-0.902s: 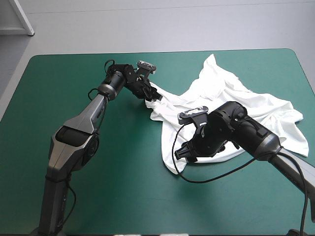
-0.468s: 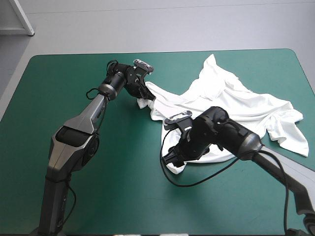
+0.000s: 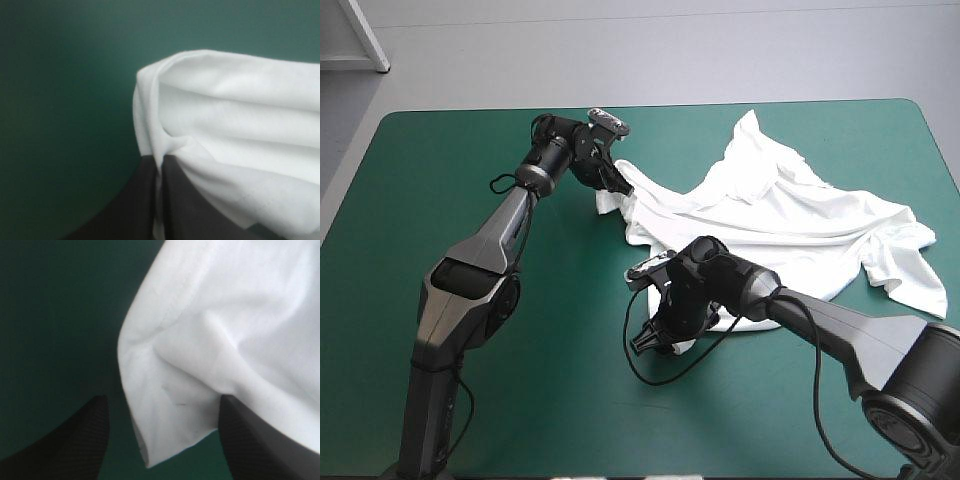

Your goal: Fold the cloth

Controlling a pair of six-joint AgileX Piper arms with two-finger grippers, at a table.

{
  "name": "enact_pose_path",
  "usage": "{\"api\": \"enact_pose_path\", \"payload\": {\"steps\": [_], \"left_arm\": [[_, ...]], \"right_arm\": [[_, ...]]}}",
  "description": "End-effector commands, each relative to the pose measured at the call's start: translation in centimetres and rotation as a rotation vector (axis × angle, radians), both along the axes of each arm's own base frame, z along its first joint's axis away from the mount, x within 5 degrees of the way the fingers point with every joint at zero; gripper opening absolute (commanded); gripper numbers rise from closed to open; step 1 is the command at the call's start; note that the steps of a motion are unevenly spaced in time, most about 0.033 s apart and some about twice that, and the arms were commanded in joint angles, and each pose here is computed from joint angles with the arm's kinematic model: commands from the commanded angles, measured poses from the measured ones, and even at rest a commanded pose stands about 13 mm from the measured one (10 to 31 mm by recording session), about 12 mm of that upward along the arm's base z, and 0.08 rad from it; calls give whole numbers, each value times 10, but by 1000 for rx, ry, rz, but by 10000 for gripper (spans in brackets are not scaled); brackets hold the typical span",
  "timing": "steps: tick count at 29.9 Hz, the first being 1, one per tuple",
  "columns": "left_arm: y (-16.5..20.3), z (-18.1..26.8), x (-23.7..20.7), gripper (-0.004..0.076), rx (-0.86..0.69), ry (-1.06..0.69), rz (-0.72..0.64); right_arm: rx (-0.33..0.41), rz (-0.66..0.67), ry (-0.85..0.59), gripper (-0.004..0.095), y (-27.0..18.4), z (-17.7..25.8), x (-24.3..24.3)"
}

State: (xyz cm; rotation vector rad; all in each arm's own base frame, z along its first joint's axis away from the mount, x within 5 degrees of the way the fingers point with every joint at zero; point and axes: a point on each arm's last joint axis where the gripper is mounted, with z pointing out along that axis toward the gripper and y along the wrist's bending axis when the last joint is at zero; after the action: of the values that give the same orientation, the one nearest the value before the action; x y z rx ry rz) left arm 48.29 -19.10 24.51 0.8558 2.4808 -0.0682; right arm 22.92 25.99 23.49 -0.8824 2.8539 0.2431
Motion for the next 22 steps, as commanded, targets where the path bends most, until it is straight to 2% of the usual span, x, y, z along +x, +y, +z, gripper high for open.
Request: {"api": "enact_pose_path", "payload": {"steps": [1,4,10,12,18,22], "left_arm": [[6,59,-8,19,-27,-144,10],[7,63,-9,19,-27,-145,12],[11,63,-8,19,-26,-143,21],[14,63,-7,19,-36,-136,35],[21,73,-10,19,-42,-132,57],[24,101,-18,19,-75,-188,71]], "right_arm": [[28,22,-46,544,2,10,3],[9,26,-35,443,3,2,5],[-4,38,-59,68,3,1,8],[-15,43,-78,-15,2,1,9],[-12,41,-162,-17,-6,20,9],[-6,11,-264,-17,-20,46,10]]}}
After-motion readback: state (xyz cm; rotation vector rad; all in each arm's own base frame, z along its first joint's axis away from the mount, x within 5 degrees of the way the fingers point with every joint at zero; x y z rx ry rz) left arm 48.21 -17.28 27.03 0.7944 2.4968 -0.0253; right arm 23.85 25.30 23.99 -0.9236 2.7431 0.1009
